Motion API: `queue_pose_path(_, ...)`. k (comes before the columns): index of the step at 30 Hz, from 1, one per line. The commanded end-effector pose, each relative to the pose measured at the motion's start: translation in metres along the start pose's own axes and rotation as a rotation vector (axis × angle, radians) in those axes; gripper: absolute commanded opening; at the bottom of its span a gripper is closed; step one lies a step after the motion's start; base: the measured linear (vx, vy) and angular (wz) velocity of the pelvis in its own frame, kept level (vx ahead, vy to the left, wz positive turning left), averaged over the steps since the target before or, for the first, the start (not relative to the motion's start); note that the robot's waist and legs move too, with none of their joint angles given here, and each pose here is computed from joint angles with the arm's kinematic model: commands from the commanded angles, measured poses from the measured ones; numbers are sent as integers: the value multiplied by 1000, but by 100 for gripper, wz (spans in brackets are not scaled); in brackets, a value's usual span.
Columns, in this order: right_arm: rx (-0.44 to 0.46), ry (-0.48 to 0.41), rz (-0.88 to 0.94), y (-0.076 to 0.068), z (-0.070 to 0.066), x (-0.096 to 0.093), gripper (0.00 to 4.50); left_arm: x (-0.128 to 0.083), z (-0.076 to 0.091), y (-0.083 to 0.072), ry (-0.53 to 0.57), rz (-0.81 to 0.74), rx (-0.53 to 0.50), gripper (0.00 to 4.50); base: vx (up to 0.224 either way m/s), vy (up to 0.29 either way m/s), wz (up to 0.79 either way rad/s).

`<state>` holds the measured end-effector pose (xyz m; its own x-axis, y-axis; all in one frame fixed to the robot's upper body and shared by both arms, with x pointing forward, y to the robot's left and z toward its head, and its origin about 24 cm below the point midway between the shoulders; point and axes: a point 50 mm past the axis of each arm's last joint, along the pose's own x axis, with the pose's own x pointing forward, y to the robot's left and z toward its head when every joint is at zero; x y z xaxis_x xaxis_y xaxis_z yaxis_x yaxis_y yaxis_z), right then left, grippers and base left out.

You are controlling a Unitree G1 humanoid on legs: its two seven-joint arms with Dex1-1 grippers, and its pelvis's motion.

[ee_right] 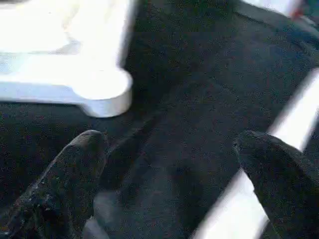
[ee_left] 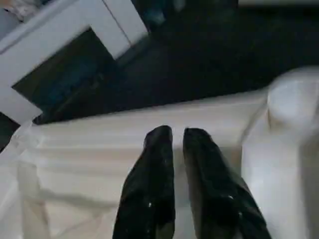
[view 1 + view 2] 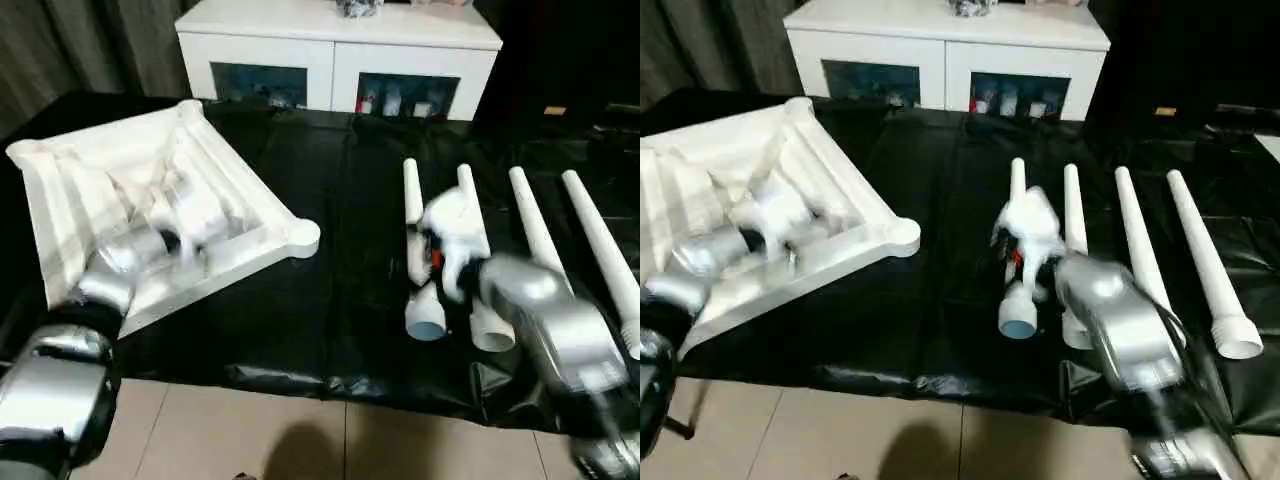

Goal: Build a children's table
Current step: Move to table, then pick table leg

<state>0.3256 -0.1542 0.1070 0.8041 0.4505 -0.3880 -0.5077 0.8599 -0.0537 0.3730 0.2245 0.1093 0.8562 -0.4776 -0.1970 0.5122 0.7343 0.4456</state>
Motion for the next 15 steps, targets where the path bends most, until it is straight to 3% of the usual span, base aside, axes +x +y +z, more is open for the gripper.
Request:
queue_pose_path(1, 36, 30, -59, -9, -3, -2, 450, -2, -5, -3, 11, -13, -60, 108, 0, 0, 0)
queue_pose_path(4, 108, 74, -141, -19, 2, 8, 450, -8, -5, -13, -1, -65, -155, 137, 0, 0, 0)
queue_pose_path(5, 154, 123, -189, -25, 2, 12, 450, -15, 0, -21, -20, -122, -200, 140, 0, 0, 0)
queue_pose_path(8, 166, 185, -225, -31, 0, 17, 450, -27, 15, -37, -71, -250, -227, 168, 0, 0, 0)
queue_pose_path(10, 164, 226, -225, -31, -1, 18, 450, -31, 21, -44, -89, -307, -232, 185, 0, 0, 0)
queue_pose_path(12, 200, 315, -183, -28, -7, 22, 450, -47, 37, -71, -118, -516, -263, 190, 0, 0, 0)
queue_pose_path(15, 254, 344, -117, -23, -12, 26, 450, -53, 43, -84, -128, -591, -273, 218, 0, 0, 0)
